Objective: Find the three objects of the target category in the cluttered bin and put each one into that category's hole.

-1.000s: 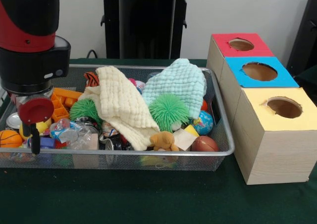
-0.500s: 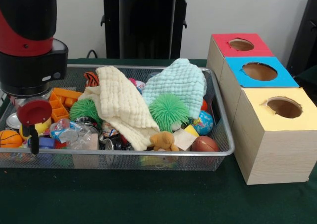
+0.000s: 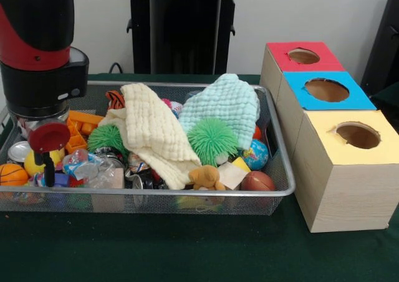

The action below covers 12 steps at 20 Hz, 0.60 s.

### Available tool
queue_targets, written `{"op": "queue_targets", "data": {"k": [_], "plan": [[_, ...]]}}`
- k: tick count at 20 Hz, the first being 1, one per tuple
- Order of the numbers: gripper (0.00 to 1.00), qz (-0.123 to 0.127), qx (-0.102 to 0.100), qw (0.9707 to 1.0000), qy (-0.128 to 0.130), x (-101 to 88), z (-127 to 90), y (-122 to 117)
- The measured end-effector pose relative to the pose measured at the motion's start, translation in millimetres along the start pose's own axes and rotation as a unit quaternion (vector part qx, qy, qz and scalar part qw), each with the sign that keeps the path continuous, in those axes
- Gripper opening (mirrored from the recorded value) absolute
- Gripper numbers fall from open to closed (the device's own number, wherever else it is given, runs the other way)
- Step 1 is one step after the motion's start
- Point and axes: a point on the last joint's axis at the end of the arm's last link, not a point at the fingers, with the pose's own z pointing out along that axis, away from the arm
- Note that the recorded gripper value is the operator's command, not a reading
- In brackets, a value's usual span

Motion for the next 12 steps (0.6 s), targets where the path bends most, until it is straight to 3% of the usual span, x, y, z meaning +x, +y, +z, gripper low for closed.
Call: {"op": "queue_targets", "data": {"k": [6, 12], "plan": [[1.0, 0.006, 0.009, 0.9999, 0.008, 3.6, 1.7, -20.0], [1.0, 0.007, 0.012, 0.9999, -0.002, -2.3, 14.9, -38.2]]}}
